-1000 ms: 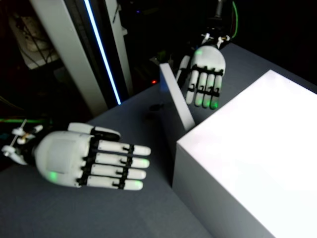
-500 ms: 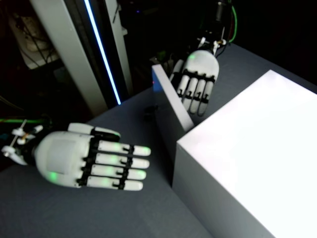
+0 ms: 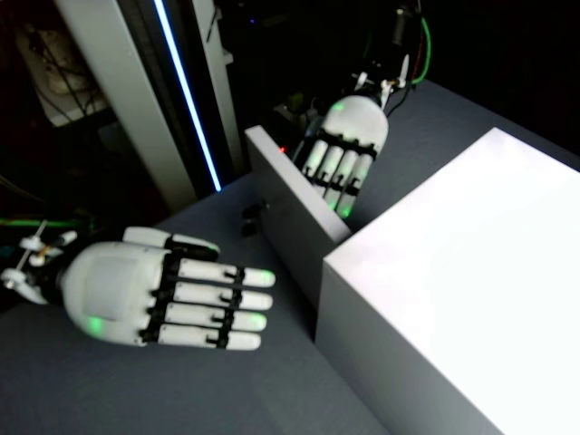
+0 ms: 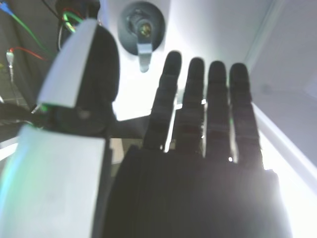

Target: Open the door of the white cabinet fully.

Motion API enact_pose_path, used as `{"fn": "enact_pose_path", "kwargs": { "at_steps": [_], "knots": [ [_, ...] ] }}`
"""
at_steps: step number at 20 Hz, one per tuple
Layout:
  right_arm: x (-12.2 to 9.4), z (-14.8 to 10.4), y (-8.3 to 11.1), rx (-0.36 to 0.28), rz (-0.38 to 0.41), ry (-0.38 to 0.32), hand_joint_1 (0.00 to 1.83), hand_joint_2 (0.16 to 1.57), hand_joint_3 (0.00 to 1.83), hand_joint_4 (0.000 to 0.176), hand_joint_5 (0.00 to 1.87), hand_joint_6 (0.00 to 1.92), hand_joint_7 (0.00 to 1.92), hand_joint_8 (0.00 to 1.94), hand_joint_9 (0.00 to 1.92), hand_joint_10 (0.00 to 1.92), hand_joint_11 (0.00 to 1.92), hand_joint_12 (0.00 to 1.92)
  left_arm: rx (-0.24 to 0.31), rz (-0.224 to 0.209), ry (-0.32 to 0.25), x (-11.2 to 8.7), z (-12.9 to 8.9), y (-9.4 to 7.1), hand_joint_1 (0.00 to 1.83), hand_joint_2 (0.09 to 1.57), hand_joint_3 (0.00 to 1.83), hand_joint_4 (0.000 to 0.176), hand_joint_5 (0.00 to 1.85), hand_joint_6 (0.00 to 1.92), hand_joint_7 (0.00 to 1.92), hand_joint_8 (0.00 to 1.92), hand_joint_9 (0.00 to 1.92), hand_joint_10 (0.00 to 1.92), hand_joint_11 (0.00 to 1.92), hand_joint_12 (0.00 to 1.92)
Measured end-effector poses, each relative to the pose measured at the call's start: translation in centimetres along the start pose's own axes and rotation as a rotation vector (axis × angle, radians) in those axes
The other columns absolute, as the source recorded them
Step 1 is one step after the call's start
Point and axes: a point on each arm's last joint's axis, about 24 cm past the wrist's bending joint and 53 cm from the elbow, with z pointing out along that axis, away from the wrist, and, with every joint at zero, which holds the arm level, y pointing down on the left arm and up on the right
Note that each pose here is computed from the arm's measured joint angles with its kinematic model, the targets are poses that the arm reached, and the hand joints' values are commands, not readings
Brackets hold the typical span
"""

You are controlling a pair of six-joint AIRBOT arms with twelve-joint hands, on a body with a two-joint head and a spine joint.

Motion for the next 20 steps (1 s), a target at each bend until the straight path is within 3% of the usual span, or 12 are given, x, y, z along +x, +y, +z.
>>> {"fn": "enact_pose_path", "kwargs": {
  "at_steps": [4, 8, 12, 15, 17, 19, 20],
  "knots": [
    [0.1, 0.0, -0.1, -0.001, 0.004, -0.002, 0.51, 1.39, 0.00, 0.000, 0.22, 0.00, 0.18, 0.00, 0.12, 0.00, 0.12, 0.02, 0.032, -0.011, 0.007, 0.3, 1.1, -0.6, 0.49, 1.30, 0.00, 0.000, 0.24, 0.01, 0.17, 0.01, 0.13, 0.00, 0.08, 0.25],
    [0.1, 0.0, -0.2, 0.000, 0.004, -0.003, 0.52, 1.39, 0.00, 0.000, 0.21, 0.00, 0.18, 0.00, 0.12, 0.00, 0.12, 0.02, 0.038, -0.002, 0.012, 0.3, 1.3, -0.8, 0.57, 1.24, 0.00, 0.000, 0.15, 0.00, 0.17, 0.00, 0.14, 0.00, 0.09, 0.22],
    [0.0, 0.1, -0.2, 0.001, 0.002, -0.003, 0.53, 1.40, 0.00, 0.000, 0.22, 0.00, 0.19, 0.00, 0.13, 0.00, 0.13, 0.02, 0.077, 0.004, 0.010, 0.4, 2.5, -1.9, 0.40, 1.32, 0.02, 0.000, 0.14, 0.00, 0.13, 0.00, 0.12, 0.00, 0.07, 0.18],
    [0.1, 0.1, -0.2, -0.001, 0.004, -0.003, 0.57, 1.39, 0.00, 0.000, 0.22, 0.00, 0.19, 0.00, 0.12, 0.00, 0.11, 0.01, 0.092, 0.005, 0.013, 0.7, 3.0, -2.4, 0.38, 1.34, 0.02, 0.000, 0.12, 0.00, 0.15, 0.01, 0.16, 0.01, 0.09, 0.18],
    [0.2, 0.1, -0.3, 0.001, 0.005, -0.003, 0.56, 1.38, 0.00, 0.000, 0.21, 0.00, 0.18, 0.00, 0.12, 0.00, 0.11, 0.01, 0.086, -0.002, 0.009, 0.6, 2.9, -2.2, 0.37, 1.34, 0.01, 0.000, 0.13, 0.01, 0.17, 0.01, 0.16, 0.01, 0.10, 0.18],
    [0.1, 0.1, -0.2, -0.002, 0.005, -0.006, 0.58, 1.39, 0.00, 0.000, 0.23, 0.00, 0.20, 0.00, 0.12, 0.00, 0.12, 0.01, 0.057, -0.005, 0.004, 0.1, 1.7, -1.3, 0.54, 1.27, 0.00, 0.000, 0.17, 0.01, 0.16, 0.00, 0.12, 0.00, 0.11, 0.17],
    [0.0, 0.1, -0.3, 0.002, 0.007, -0.009, 0.55, 1.39, 0.00, 0.000, 0.23, 0.00, 0.21, 0.01, 0.13, 0.01, 0.13, 0.02, 0.042, -0.012, -0.004, -0.2, 1.1, -0.9, 0.54, 1.28, 0.00, 0.000, 0.19, 0.01, 0.16, 0.00, 0.12, 0.01, 0.12, 0.18]
  ]
}}
